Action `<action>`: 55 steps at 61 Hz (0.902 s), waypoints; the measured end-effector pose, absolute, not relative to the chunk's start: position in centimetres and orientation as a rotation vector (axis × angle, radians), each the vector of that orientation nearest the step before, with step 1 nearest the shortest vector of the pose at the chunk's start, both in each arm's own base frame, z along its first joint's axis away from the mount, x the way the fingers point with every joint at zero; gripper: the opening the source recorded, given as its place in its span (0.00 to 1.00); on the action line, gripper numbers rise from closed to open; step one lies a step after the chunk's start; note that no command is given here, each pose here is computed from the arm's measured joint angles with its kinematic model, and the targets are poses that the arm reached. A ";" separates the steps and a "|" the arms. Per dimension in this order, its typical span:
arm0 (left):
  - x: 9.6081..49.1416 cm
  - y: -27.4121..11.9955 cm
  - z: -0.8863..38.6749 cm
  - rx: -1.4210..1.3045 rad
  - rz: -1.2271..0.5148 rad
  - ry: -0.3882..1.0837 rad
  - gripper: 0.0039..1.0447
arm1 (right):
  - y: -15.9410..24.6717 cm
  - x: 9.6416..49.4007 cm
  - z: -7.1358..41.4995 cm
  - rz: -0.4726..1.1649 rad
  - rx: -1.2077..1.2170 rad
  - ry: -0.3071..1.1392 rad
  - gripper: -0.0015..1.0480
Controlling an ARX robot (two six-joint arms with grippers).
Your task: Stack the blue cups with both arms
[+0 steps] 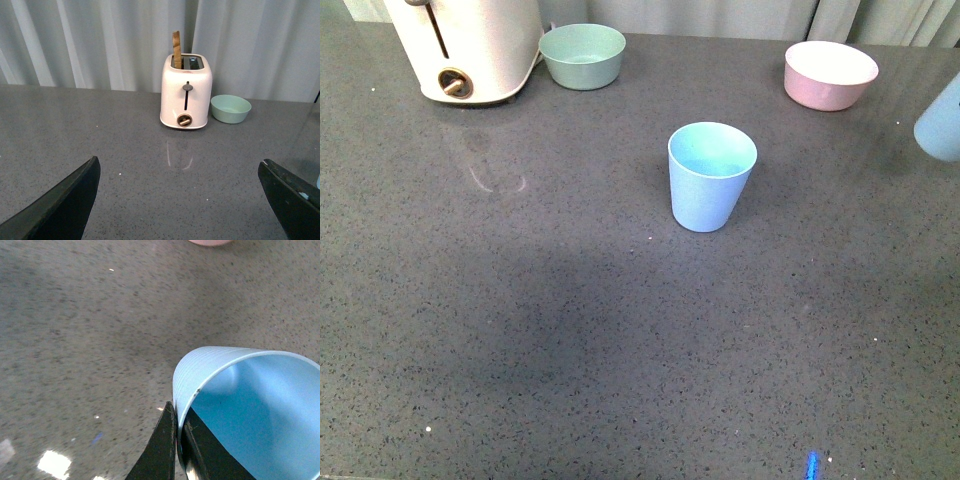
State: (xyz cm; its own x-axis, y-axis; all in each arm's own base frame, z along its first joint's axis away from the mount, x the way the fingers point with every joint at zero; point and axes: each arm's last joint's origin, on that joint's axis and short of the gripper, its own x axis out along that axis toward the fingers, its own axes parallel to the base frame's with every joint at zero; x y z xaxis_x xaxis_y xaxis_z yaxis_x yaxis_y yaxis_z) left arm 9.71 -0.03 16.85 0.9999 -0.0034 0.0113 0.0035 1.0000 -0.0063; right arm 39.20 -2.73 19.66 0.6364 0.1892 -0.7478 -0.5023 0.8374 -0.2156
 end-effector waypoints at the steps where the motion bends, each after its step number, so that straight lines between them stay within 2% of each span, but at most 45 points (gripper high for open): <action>1: 9.7 0.0 16.8 -0.006 -0.004 -0.011 0.92 | -2.5 39.0 19.9 0.416 -0.432 0.782 0.02; 14: 9.7 0.0 16.8 -0.006 -0.003 -0.011 0.92 | 3.4 35.8 24.6 0.578 -0.484 0.652 0.02; 18: 9.7 0.0 16.8 -0.006 -0.003 -0.011 0.92 | 6.6 34.7 25.8 0.660 -0.500 0.610 0.02; 28: 9.7 0.0 16.8 -0.006 -0.003 -0.011 0.92 | 12.4 33.3 25.2 0.787 -0.548 0.614 0.02; 40: 9.7 0.0 16.8 -0.006 -0.003 -0.011 0.92 | 15.2 33.1 23.4 0.831 -0.583 0.658 0.02; 55: 9.7 0.0 16.8 -0.006 -0.003 -0.011 0.92 | 16.0 33.5 22.1 0.828 -0.607 0.695 0.02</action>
State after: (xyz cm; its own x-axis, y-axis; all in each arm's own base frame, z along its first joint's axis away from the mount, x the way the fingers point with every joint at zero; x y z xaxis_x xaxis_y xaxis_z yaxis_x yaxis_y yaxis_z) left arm 9.71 -0.03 16.85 0.9999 -0.0034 0.0113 0.0035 1.0000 -0.0063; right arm 33.46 16.04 22.10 0.4871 0.4462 -0.7507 -0.8168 0.5371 -0.2107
